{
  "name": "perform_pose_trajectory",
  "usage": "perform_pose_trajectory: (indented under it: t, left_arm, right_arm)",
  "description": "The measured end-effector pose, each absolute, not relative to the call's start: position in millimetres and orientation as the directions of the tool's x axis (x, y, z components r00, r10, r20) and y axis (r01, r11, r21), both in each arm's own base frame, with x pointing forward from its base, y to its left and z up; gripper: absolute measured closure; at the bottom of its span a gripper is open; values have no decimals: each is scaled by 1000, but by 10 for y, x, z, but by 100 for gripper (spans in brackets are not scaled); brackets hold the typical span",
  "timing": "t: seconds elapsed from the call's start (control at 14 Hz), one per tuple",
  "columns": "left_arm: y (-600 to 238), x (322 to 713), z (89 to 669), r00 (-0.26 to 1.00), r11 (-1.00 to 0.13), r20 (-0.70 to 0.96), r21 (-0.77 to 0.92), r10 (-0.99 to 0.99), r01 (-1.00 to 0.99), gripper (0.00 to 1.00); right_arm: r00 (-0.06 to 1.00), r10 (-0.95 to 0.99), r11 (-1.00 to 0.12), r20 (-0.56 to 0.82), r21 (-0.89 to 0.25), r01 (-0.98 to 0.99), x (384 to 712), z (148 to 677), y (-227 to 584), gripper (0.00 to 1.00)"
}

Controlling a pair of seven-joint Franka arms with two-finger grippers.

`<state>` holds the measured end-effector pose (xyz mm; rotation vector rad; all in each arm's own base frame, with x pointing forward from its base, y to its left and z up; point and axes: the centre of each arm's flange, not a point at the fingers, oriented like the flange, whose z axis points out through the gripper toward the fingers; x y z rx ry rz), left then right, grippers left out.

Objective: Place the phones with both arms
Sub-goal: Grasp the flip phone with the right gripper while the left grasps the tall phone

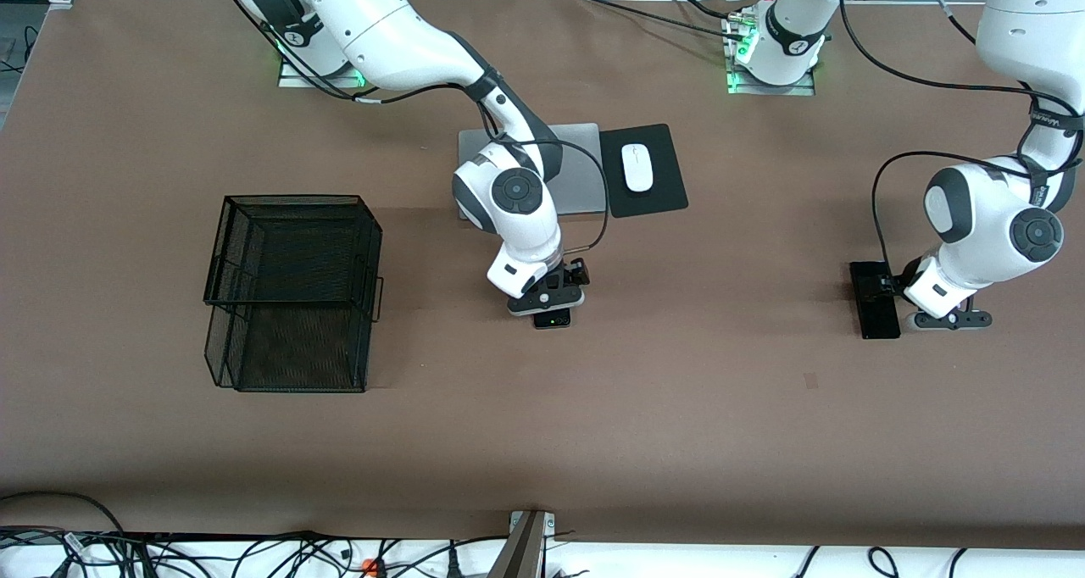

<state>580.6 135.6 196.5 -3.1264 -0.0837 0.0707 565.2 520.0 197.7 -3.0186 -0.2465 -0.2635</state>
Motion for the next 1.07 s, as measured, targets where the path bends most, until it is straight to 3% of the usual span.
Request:
perform_pose_trajectory:
  t: [1.07]
  left_arm:
    - [1325, 5716, 1665, 998, -998, -28, -15, 54, 53, 0]
  right_arm:
    - [962, 193, -976, 193, -59, 208, 5567, 1736, 5260, 0]
